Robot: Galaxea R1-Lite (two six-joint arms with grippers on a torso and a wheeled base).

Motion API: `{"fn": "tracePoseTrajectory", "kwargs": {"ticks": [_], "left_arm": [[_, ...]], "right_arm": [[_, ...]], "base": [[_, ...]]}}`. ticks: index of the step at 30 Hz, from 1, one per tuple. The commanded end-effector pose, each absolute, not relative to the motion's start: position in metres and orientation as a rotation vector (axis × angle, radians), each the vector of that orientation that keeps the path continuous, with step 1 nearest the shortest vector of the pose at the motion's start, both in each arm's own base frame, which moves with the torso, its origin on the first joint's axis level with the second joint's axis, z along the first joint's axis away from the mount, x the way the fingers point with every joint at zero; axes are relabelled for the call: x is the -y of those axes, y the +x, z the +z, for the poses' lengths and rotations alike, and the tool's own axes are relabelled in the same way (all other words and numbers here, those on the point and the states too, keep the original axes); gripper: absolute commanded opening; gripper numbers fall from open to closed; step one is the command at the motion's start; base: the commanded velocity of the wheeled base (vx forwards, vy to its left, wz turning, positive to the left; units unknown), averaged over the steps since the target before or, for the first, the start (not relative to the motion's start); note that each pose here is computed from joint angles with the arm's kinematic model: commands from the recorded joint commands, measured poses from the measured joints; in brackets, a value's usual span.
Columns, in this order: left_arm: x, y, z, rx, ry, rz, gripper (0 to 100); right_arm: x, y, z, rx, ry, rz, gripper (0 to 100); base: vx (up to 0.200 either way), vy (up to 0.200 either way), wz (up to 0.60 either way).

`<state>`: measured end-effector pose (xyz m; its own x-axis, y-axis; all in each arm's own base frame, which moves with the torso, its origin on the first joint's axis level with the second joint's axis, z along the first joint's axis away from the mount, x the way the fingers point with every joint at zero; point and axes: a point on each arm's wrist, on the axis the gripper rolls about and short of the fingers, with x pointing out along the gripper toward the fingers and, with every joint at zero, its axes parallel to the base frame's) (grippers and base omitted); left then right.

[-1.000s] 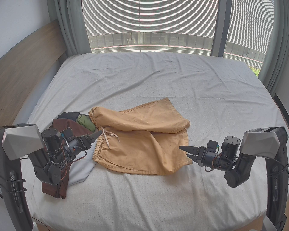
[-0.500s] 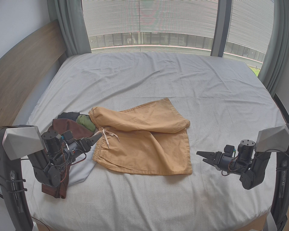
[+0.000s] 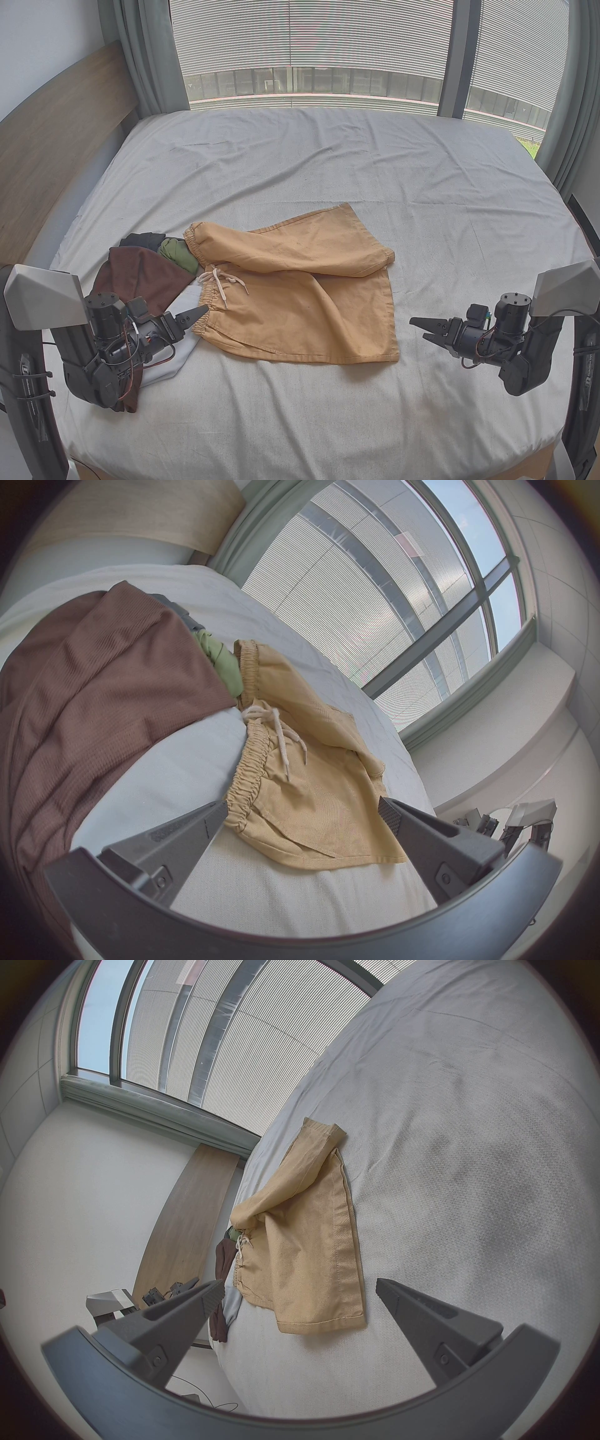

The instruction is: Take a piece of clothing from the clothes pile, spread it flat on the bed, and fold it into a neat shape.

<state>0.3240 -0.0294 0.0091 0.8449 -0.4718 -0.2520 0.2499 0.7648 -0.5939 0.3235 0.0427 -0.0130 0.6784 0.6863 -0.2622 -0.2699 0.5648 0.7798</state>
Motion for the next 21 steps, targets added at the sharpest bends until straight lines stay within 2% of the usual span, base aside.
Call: {"fn": "tracePoseTrajectory", "kwargs": {"ticks": [1, 21], "left_arm": [[0.029, 0.322, -0.001, -0.442, -0.590, -0.392, 100], [0.034, 0.343, -0.039, -0.494, -0.633, -0.366, 100]], "right_arm": [[-0.042, 0.324, -0.014, -0.598, 0.781, 0.601, 100], [-0.043, 0.325, -0.016, -0.598, 0.777, 0.602, 100]], "base": [[0.000, 0.000, 0.00], [0.000, 0.000, 0.00]]}}
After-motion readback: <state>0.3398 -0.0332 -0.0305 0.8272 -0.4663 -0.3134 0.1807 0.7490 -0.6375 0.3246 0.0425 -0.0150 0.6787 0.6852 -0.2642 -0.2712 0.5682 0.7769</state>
